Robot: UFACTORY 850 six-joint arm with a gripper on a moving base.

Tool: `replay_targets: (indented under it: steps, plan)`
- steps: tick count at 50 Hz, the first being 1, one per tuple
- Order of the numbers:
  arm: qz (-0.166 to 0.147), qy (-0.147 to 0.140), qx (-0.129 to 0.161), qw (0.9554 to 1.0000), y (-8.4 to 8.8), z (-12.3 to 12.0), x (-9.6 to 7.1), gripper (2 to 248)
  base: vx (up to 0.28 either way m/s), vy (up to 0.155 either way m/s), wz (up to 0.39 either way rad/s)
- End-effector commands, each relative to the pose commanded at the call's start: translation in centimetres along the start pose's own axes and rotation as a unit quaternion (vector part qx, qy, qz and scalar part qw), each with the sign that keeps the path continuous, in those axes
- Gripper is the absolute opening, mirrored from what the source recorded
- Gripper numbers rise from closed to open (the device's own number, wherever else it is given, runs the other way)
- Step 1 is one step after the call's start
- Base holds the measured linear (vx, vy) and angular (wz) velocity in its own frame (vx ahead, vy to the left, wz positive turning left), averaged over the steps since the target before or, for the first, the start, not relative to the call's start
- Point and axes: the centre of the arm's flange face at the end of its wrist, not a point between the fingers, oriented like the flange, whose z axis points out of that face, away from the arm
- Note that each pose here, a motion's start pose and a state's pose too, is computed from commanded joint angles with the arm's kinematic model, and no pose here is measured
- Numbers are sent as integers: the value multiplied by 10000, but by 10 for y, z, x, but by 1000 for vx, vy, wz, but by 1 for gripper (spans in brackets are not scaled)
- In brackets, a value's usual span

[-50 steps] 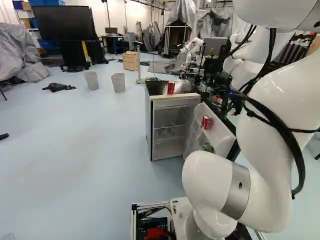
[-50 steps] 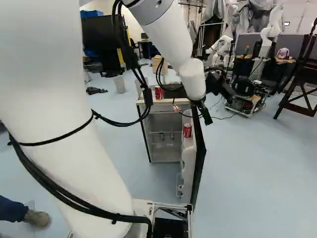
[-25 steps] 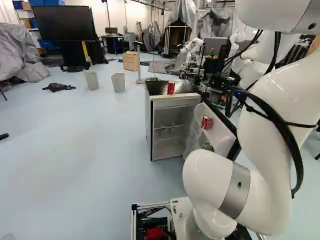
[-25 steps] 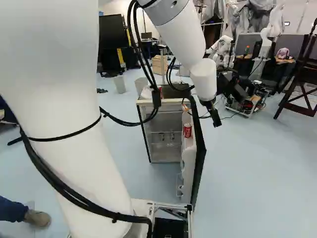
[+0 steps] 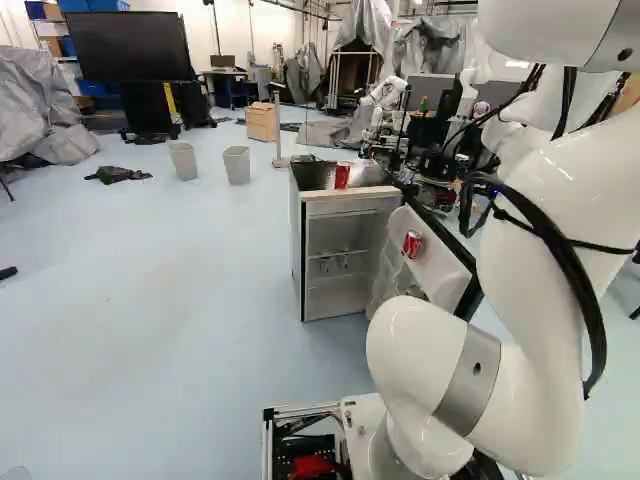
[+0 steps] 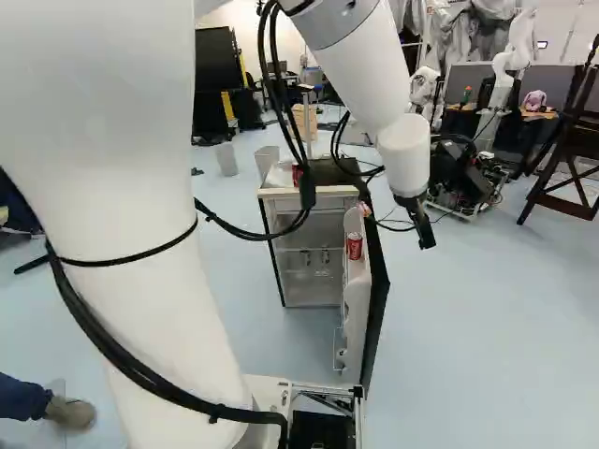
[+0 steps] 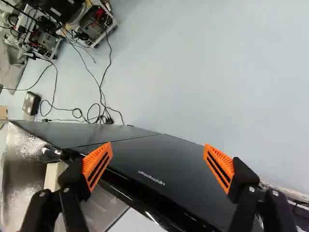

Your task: Grab a drink from the fridge

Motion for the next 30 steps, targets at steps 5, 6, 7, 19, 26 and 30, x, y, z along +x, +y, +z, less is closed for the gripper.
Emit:
replay_targets:
  steps: [5, 6, 7, 19, 26, 30]
  plan:
    - [12, -44, -35, 10000, 2, 6, 0, 247, 0, 0, 0]
    - [14, -54, -42, 10000, 2, 7, -1, 247, 0, 0, 0]
    - [16, -63, -49, 10000, 3, 9, -1, 247, 0, 0, 0]
    - [32, -179, -129, 9998, 6, 24, -3, 247, 0, 0, 0]
    - [41, -246, -174, 9995, 9, 34, -4, 247, 0, 0, 0]
    - [46, -285, -200, 9994, 10, 39, -5, 247, 0, 0, 0]
